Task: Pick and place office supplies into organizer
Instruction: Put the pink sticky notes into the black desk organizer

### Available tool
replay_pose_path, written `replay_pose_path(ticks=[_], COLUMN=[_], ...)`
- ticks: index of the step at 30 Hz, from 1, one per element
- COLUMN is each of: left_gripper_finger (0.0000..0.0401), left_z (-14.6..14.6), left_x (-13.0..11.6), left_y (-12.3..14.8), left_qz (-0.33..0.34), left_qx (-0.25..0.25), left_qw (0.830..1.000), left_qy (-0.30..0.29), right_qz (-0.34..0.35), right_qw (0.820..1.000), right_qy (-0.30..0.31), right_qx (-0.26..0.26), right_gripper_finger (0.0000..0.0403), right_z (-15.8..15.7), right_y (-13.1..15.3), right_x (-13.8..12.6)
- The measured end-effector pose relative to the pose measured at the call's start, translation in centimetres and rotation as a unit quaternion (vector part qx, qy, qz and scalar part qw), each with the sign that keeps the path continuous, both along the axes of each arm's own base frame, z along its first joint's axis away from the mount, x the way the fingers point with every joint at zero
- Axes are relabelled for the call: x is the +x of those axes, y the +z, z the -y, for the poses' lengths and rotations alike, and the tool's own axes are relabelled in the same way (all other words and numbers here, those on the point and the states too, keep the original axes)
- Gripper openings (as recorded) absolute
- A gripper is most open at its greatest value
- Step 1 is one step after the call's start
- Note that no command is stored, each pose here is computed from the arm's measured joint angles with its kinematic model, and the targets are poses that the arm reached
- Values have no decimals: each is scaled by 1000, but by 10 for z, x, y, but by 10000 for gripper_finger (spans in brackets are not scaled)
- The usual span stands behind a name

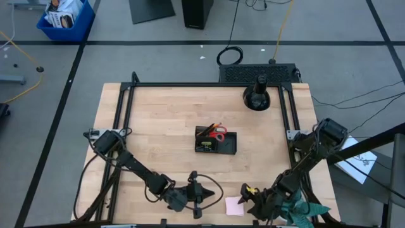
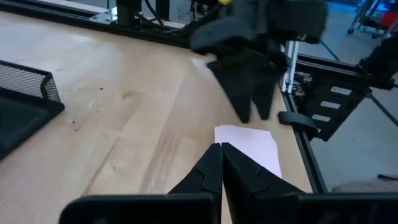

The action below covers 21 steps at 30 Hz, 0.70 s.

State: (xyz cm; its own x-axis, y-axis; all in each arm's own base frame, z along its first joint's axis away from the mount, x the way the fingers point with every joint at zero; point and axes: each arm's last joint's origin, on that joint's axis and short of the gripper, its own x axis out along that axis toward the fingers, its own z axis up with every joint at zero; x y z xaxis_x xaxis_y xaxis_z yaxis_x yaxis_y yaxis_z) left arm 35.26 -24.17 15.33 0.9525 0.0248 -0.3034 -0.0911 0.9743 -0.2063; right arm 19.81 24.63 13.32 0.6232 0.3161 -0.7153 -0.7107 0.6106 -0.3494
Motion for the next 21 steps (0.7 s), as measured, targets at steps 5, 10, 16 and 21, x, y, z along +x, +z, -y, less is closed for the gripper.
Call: replay_pose_path(ticks=[5,10,16,21], left_gripper_finger=[17,3,9,6], left_z=[-4,-8,-16,-17], left_x=[3,7,12,14], left_y=[0,3,4,4], left_qz=[3,15,21,17], left_qx=[-12,-30,-60,-103], left_qw=[1000,999,997,994], left_qy=[9,19,37,33], right_qz=[19,22,60,82], right_qw=[999,999,994,990], right_qy=[32,41,32,18], right_qx=[-8,-28,-82,-115], right_gripper_finger=[286,286,285,285], right_z=[-9,-10,-10,-9], right_y=[-9,-18,-27,-31], right_x=[-1,0,4,6])
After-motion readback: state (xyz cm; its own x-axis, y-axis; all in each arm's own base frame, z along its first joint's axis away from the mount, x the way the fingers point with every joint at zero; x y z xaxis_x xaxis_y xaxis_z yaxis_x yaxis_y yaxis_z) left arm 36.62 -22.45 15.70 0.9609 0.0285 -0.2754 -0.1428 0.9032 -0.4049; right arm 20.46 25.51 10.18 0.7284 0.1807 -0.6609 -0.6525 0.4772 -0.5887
